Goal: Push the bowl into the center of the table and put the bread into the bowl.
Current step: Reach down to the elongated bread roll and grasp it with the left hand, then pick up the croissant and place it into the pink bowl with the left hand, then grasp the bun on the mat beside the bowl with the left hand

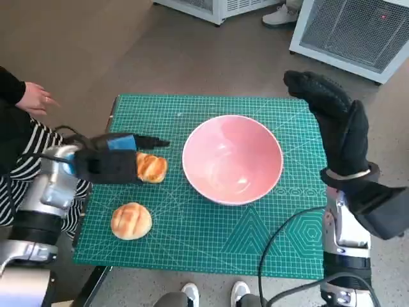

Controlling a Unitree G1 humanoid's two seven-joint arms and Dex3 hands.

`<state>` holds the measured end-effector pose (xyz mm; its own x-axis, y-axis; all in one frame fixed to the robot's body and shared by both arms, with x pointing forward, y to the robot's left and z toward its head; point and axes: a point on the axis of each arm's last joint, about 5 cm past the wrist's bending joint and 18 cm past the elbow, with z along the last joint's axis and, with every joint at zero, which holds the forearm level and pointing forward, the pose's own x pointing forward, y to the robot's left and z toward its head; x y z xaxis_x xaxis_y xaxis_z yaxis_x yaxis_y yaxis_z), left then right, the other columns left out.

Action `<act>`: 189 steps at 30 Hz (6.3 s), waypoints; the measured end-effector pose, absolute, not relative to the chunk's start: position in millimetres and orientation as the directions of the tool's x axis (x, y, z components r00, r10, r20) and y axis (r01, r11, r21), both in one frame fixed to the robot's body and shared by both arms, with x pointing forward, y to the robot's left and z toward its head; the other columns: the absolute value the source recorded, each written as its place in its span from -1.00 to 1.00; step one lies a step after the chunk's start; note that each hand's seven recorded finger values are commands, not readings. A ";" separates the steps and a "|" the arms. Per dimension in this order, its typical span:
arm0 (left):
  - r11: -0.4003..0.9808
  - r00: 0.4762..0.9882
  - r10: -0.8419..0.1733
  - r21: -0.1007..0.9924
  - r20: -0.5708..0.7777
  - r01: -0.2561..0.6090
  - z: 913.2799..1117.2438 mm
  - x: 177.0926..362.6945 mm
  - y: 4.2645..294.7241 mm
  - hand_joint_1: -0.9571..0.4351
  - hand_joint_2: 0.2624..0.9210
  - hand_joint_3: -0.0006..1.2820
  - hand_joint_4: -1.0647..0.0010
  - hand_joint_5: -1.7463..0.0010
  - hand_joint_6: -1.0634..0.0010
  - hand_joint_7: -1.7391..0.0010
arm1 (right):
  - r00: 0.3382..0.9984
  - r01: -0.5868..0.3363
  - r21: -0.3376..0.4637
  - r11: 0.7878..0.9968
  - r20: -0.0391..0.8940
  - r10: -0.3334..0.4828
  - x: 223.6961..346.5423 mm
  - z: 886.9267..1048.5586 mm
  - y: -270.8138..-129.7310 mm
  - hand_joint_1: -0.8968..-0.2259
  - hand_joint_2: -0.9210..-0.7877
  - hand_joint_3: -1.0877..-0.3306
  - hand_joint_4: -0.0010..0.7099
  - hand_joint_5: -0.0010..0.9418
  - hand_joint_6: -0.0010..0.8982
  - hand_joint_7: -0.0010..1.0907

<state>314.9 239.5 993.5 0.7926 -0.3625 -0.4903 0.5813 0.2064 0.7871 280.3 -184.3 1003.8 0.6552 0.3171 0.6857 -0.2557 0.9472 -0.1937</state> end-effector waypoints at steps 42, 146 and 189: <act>0.296 0.848 -0.528 0.927 -0.043 0.231 1045.3 297.9 233.0 0.38 0.97 -0.93 -0.45 -0.30 -0.21 -0.26 | 0.646 -0.255 -0.195 0.947 0.695 0.316 279.1 1002.5 -185.6 -0.38 -1.00 0.04 -0.57 -0.99 -0.98 -0.04; 0.058 0.695 -0.703 0.962 -0.150 0.267 1048.0 227.8 278.1 -0.39 0.61 -0.98 0.69 0.99 0.34 0.93 | 0.664 -0.241 -0.200 0.950 0.680 0.311 274.1 996.7 -195.4 -0.36 -1.00 0.06 -0.56 -0.98 -0.96 -0.14; 0.110 0.665 -0.635 0.806 -0.394 0.582 946.4 225.3 273.5 0.20 0.65 -0.98 0.11 0.93 0.02 0.88 | 0.646 -0.287 -0.163 0.944 0.695 0.316 276.5 1005.3 -195.0 -0.44 -1.00 0.19 -0.60 -1.00 -0.92 -0.14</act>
<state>225.3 273.5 946.4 0.6649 -0.6348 -0.3936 0.5820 0.1100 0.8057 276.5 -195.0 1005.3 0.6455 0.3162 0.6952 -0.2866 0.9441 -0.1633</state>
